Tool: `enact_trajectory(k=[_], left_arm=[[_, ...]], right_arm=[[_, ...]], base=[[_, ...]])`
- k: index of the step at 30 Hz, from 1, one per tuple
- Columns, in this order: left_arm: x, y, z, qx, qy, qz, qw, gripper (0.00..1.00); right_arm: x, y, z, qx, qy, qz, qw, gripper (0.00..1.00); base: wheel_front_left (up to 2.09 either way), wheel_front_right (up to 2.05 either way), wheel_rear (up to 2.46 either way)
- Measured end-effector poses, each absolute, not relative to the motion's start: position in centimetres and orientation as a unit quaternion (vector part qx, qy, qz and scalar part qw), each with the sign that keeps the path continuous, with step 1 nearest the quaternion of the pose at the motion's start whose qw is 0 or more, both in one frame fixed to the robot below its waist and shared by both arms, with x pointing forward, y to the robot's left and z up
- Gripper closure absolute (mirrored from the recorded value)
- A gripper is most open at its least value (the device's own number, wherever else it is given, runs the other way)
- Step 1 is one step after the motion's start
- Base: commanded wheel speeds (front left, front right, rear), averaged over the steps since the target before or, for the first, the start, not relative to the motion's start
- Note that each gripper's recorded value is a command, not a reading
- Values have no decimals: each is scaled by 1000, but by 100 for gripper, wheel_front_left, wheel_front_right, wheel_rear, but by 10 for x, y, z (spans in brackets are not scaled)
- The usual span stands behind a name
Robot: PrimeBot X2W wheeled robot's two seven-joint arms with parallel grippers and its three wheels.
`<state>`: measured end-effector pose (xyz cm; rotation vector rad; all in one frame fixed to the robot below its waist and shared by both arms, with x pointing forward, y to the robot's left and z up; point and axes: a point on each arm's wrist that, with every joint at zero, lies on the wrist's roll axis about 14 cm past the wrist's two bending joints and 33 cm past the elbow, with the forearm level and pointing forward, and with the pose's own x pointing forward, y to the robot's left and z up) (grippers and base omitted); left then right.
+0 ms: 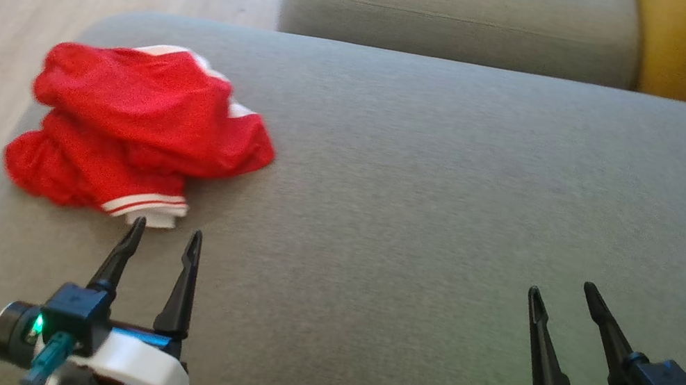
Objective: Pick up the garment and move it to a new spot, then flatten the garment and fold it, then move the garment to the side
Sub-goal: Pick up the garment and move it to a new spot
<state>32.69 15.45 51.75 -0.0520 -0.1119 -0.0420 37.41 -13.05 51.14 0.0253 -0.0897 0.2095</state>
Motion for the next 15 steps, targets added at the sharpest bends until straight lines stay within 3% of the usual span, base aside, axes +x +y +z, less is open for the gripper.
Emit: enact_trajectory(k=[15], left_arm=[[285,214,516,-9,-57,96,994,0]], right_arm=[[384,-55,510,-7,-43,217,975,0]], base=[[0,0,0]])
